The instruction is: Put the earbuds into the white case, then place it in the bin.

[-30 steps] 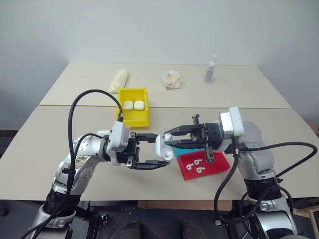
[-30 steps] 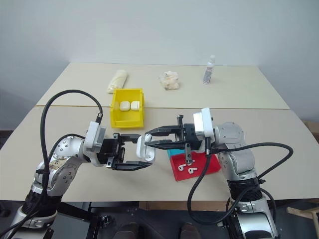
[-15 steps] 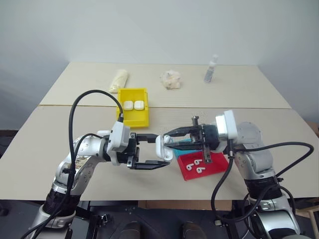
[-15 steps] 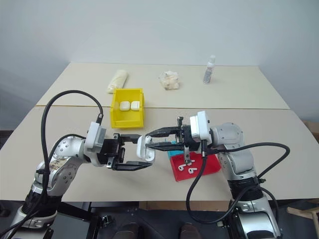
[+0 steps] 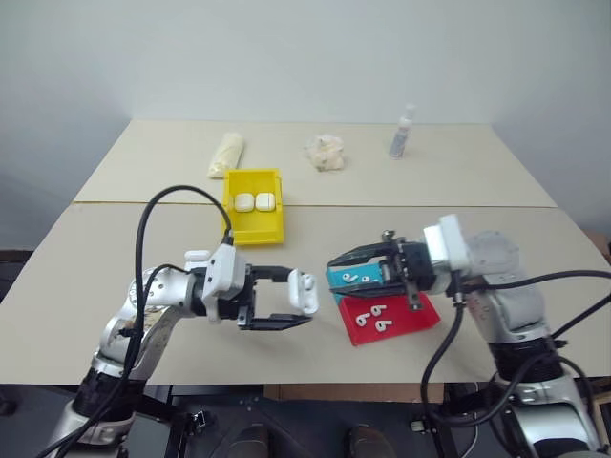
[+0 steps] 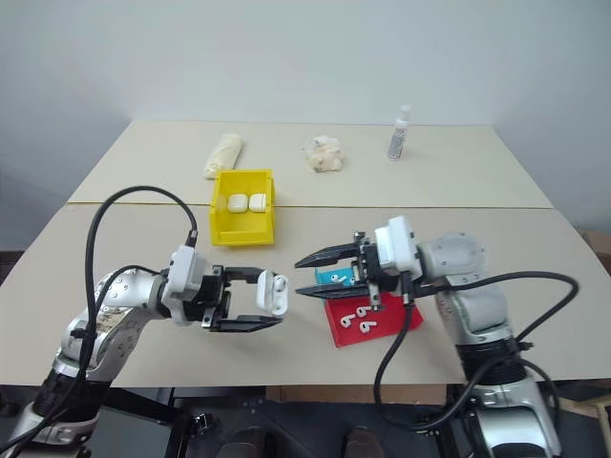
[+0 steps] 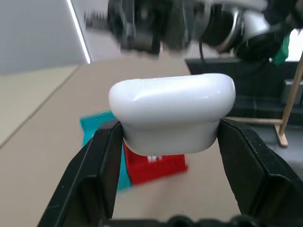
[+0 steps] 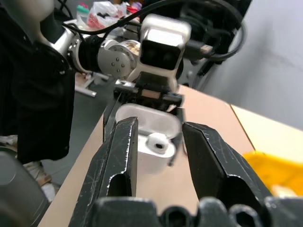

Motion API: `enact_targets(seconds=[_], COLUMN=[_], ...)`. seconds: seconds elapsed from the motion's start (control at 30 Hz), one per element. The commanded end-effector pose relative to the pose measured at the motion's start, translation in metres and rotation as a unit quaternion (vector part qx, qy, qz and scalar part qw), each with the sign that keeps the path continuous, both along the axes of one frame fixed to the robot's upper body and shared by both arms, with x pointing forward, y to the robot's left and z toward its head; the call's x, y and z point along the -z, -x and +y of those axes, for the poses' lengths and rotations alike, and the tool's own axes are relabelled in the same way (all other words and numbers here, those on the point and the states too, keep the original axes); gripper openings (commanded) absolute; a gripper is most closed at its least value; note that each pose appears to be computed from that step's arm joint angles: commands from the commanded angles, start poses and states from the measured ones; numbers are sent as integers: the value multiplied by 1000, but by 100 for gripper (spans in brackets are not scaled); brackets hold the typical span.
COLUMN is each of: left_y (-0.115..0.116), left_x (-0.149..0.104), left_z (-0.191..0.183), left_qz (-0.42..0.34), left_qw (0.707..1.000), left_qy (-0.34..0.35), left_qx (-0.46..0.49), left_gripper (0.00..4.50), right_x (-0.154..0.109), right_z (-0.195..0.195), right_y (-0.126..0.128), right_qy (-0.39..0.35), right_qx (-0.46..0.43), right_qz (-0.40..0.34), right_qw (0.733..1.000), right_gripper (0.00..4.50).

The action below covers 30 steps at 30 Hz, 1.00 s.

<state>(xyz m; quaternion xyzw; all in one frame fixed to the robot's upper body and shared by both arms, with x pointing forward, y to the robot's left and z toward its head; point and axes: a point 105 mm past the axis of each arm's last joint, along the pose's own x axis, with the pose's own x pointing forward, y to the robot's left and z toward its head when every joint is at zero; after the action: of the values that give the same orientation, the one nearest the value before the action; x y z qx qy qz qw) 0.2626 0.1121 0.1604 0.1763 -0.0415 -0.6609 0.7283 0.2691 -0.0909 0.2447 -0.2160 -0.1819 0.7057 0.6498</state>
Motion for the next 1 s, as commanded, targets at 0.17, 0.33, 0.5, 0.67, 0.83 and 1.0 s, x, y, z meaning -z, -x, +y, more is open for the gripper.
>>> enact_targets(seconds=[0.17, 0.33, 0.5, 0.67, 0.83, 1.0], left_y=[-7, -10, -10, -7, -5, -3], left_x=[14, 16, 18, 21, 25, 26], left_z=[36, 30, 23, 24, 26, 26], left_qz=[-26, -33, -39, -37, -33, -32], left_qw=[996, 996, 996, 996, 995, 995], left_qy=[-65, -64, -60, -61, -63, -62], left_qx=[-54, -53, -52, -58, -65, -67], left_gripper=[278, 278, 278, 278, 278, 278], right_x=[-1, 10, 27, 52, 59, 70], right_z=[-22, -15, 3, 14, 25, 27], right_y=[-55, -85, -101, -107, -108, -111], right_qy=[274, 402, 468, 518, 524, 543], right_qx=[128, 141, 113, 68, 43, 24], right_qz=[-24, -55, -104, -152, -164, -180], right_qw=[953, 903, 871, 839, 835, 820], right_gripper=[189, 189, 189, 189, 189, 189])
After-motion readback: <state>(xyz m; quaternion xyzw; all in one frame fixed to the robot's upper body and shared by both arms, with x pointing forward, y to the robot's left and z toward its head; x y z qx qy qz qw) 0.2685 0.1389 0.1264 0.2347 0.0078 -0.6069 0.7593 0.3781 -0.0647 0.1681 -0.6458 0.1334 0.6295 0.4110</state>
